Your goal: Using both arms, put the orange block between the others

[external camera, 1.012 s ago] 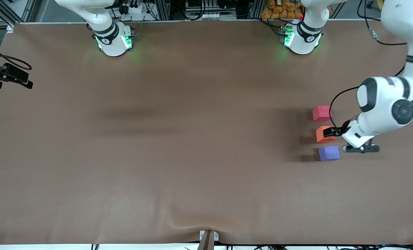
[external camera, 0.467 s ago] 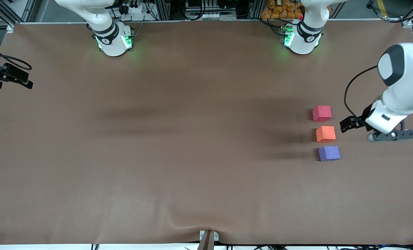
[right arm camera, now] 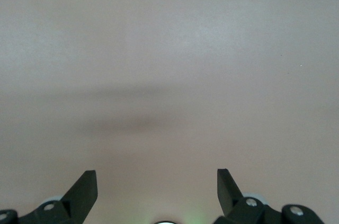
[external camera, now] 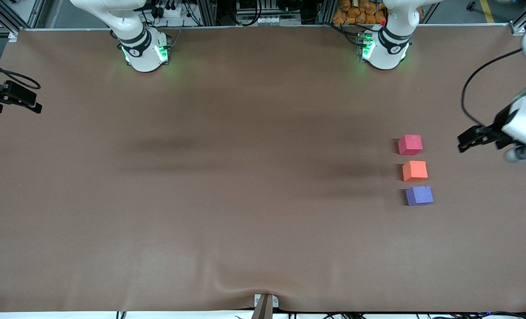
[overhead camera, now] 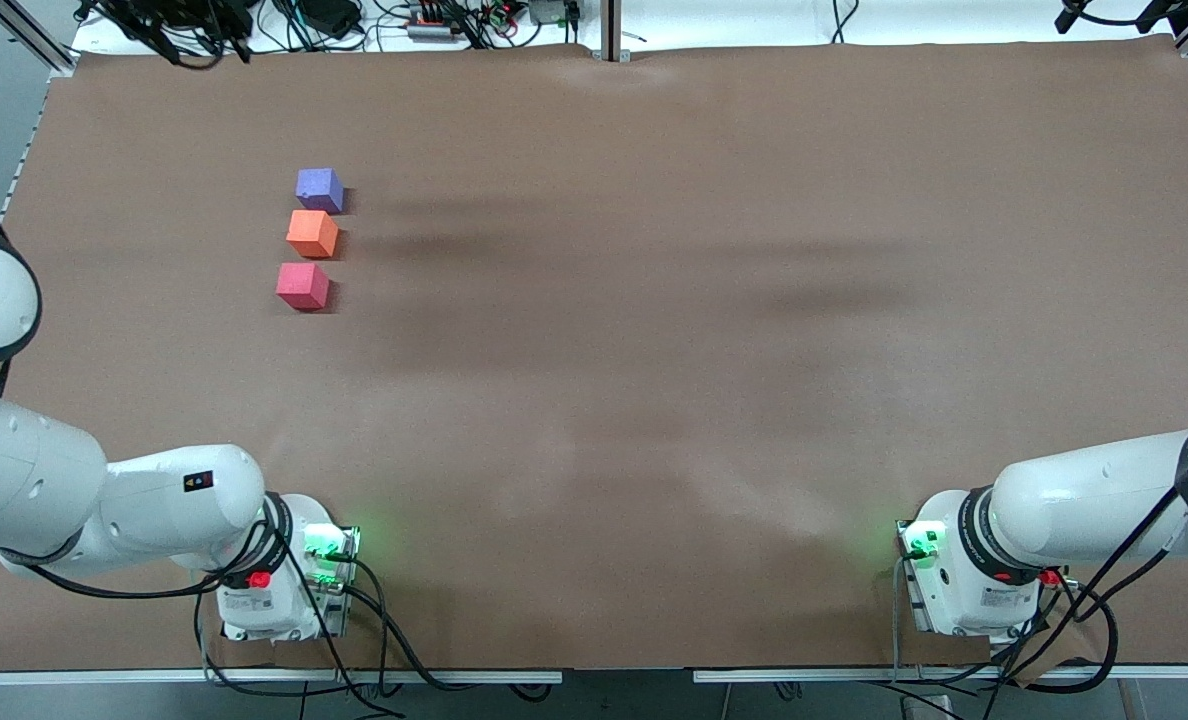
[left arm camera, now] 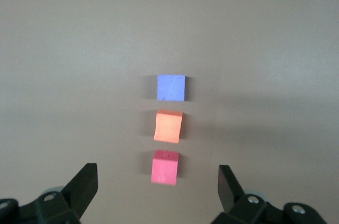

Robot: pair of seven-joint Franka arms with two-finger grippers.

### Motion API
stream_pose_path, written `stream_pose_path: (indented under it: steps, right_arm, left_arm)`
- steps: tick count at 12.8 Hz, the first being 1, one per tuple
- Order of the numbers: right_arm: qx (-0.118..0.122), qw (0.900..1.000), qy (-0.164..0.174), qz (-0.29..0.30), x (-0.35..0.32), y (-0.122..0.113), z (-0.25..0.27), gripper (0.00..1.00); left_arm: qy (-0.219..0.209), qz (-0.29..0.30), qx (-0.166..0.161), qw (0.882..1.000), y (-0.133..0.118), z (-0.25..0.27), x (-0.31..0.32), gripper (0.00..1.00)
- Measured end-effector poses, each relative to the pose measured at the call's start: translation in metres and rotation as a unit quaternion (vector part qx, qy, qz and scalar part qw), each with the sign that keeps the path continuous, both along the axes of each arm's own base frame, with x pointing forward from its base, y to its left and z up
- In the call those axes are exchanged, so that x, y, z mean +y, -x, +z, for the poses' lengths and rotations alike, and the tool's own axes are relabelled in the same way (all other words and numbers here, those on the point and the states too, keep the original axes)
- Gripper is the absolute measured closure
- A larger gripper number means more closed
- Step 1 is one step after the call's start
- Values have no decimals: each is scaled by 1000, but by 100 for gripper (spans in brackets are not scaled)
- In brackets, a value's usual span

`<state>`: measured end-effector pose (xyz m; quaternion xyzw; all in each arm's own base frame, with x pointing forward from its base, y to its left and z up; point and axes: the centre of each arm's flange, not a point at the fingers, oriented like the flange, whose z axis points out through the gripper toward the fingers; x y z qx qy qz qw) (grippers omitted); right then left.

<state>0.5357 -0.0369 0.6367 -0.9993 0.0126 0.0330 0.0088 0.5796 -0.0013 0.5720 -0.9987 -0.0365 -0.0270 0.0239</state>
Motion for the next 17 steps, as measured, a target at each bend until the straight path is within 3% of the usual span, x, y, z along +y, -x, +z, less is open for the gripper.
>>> stream_pose_path:
  steps: [7,17]
  right_arm:
    - [0,1000,0,0,0,0,0,0]
    - [0,1000,0,1,0,0,0,0]
  left_arm:
    - [10,2,19,1000,13,54,-4,0]
    - [21,-1,2,1000,49,105,-16,0]
